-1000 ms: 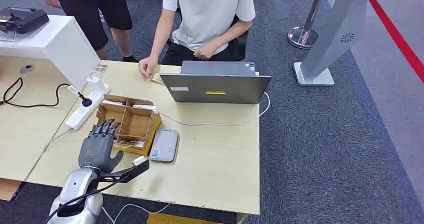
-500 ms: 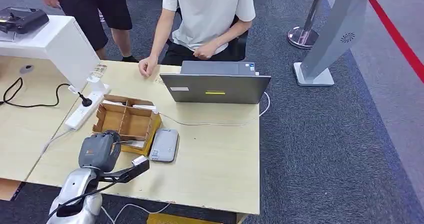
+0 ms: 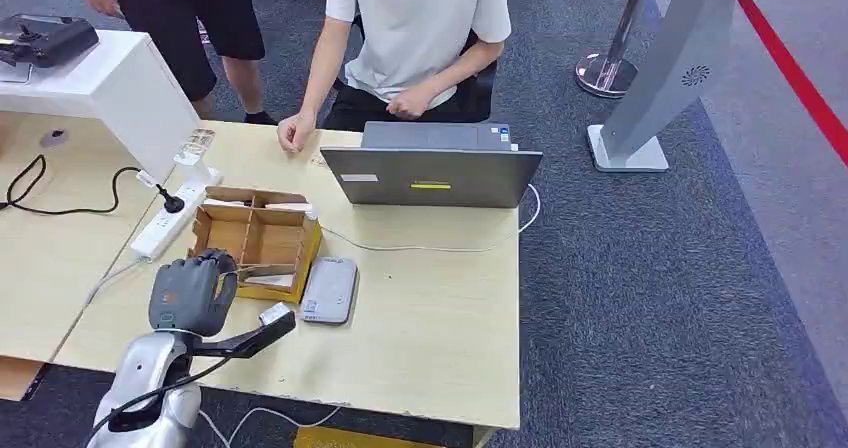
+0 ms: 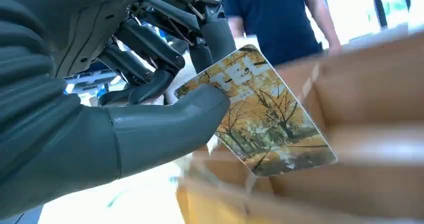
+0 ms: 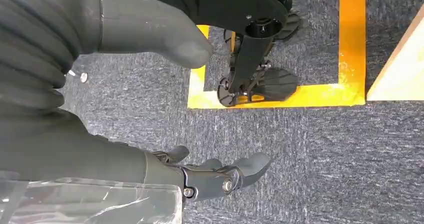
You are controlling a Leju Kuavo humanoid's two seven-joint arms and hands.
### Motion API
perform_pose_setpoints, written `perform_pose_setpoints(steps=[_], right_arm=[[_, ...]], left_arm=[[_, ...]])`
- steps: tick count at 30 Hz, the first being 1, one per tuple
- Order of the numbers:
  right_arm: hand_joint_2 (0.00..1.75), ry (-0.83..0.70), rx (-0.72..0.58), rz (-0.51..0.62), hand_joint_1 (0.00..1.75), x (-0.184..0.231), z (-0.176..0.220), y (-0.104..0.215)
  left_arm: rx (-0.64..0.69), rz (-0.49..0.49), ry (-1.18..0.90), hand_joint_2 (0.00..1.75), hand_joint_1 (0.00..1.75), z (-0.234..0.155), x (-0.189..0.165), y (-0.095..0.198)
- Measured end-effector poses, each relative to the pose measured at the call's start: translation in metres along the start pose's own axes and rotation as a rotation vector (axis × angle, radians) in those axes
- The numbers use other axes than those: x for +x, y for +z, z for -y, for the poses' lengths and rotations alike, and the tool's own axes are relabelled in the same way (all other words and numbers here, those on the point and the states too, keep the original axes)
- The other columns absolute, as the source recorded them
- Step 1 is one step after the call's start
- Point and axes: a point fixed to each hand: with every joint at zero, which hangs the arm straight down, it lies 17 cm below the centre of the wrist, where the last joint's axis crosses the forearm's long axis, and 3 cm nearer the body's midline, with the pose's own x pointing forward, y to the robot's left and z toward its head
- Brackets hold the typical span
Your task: Pass the card to the sensor for recognition and then transmit it.
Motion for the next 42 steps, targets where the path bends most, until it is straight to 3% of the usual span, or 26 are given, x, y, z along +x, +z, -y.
perform_pose_setpoints(steps=[7, 12, 15, 19, 26, 33, 34, 42], right_arm=[[1.75, -0.037, -0.015, 0.000, 0.00, 0.000, 0.004, 0.000], [1.75, -0.060, -0.025, -0.001, 0.00, 0.000, 0.008, 0.000], [1.75, -0.029, -0.017, 0.002, 0.00, 0.000, 0.006, 0.000], [1.75, 0.023, 0.011, -0.001, 0.00, 0.003, -0.001, 0.000], [1.75, 0.068, 0.044, -0.005, 0.00, 0.015, -0.016, -0.002], [1.75, 0.078, 0.050, -0.006, 0.00, 0.016, -0.019, -0.002], [1.75, 0.078, 0.050, -0.006, 0.00, 0.016, -0.019, -0.002], [1.75, 0.085, 0.051, -0.006, 0.00, 0.016, -0.020, -0.002]], left_arm=[[0.145, 0.086, 0.043, 1.75, 1.75, -0.069, 0.043, -0.010], [0.300, 0.169, 0.078, 1.75, 1.75, -0.138, 0.084, -0.013], [0.413, 0.168, 0.028, 1.75, 1.75, -0.181, 0.093, -0.024], [0.510, 0.082, -0.064, 1.75, 1.75, -0.223, 0.072, -0.054], [0.501, -0.005, -0.171, 1.75, 1.75, -0.226, 0.031, -0.112], [0.438, -0.049, -0.229, 1.75, 1.75, -0.214, 0.010, -0.140], [0.430, -0.050, -0.231, 1.75, 0.00, -0.212, 0.009, -0.142], [0.383, -0.033, -0.244, 1.75, 0.00, -0.194, 0.007, -0.148]])
